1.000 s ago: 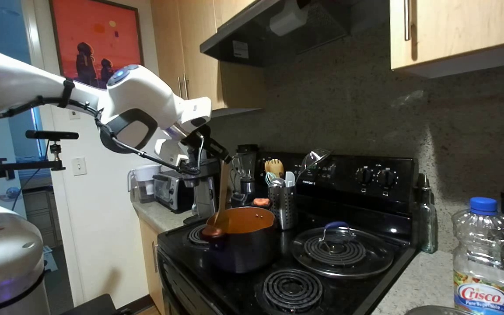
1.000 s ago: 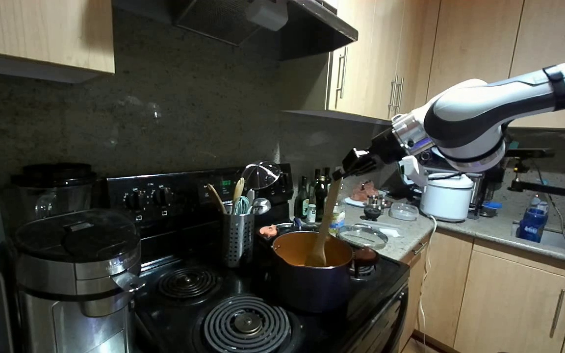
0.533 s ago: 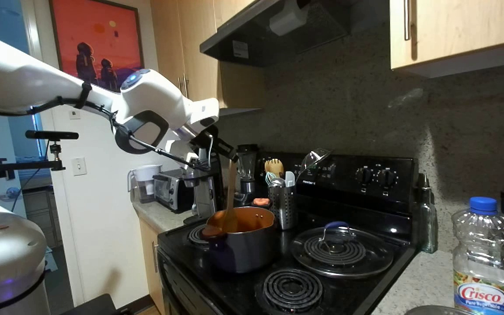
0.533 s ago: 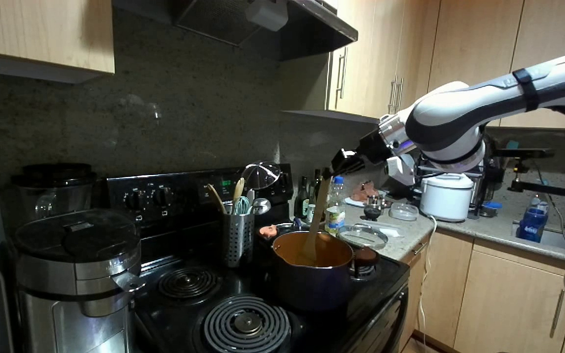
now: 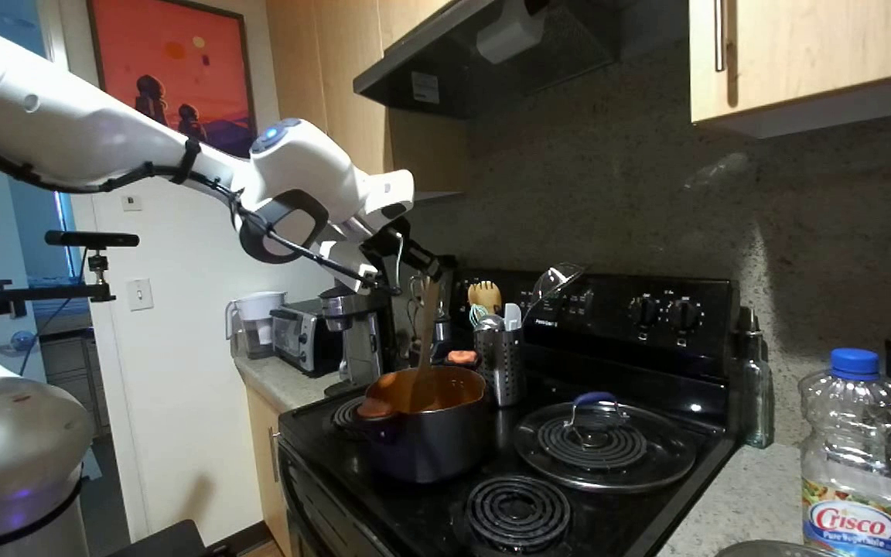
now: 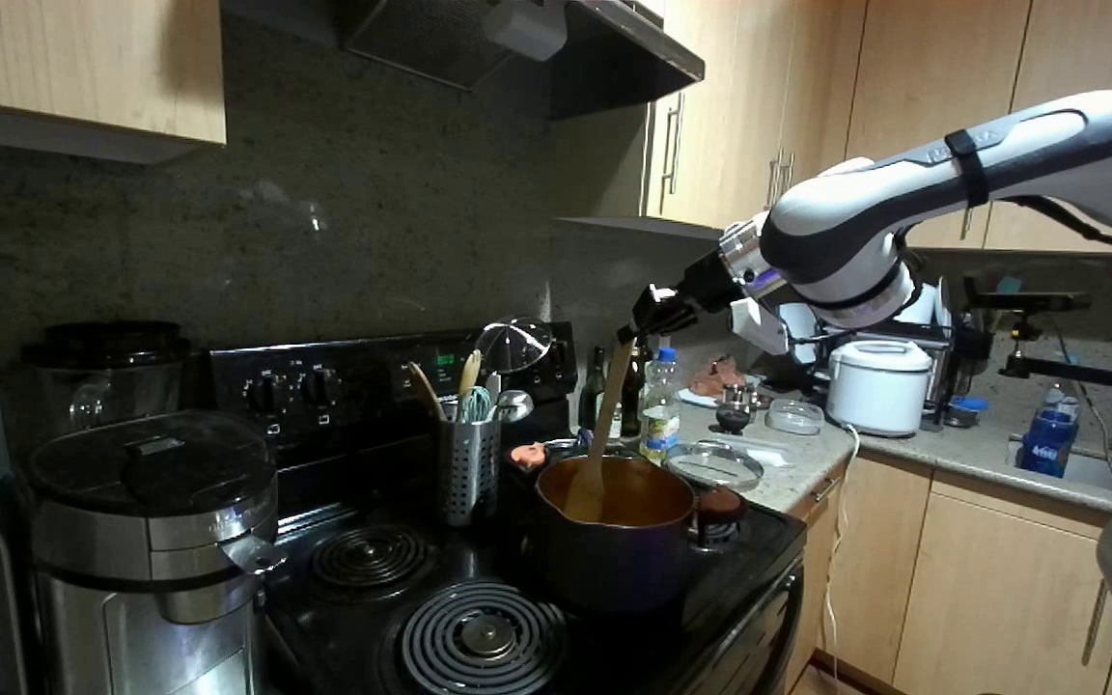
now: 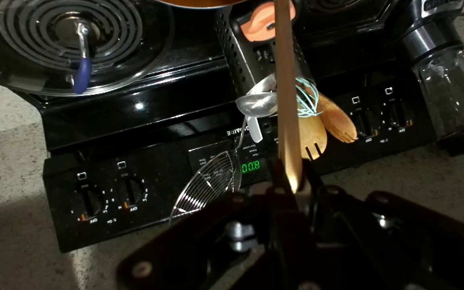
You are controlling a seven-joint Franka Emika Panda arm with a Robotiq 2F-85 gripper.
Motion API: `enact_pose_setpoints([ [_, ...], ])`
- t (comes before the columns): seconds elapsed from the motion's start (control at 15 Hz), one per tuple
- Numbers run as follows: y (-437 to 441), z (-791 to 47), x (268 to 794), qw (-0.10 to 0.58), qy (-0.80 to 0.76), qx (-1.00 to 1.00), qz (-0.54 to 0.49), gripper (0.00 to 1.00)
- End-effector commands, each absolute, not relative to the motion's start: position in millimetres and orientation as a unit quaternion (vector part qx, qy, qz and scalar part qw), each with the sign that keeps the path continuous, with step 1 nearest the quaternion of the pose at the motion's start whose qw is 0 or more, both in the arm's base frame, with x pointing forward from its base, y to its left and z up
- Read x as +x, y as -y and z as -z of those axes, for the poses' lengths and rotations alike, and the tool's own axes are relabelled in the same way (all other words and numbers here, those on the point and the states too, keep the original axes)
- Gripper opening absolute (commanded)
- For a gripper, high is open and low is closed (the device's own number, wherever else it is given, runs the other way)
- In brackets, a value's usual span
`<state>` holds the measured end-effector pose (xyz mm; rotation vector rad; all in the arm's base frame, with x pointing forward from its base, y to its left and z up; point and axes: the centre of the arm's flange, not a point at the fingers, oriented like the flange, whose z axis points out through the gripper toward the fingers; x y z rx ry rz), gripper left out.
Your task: Use the wooden spatula to stir contents in the black pot
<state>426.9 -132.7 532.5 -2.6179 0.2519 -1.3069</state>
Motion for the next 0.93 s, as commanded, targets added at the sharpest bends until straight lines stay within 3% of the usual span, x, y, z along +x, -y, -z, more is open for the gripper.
enact_pose_setpoints([
  [0.0,152.6,-533.5,452.6,0.098,-0.098,-0.881,0.452,0.06],
  [0.53,199.8,-531.2,470.0,0.091,-0.141,-0.876,0.453,0.06],
  [0.87,220.7,-514.6,454.9,0.092,-0.152,-0.879,0.443,0.06],
])
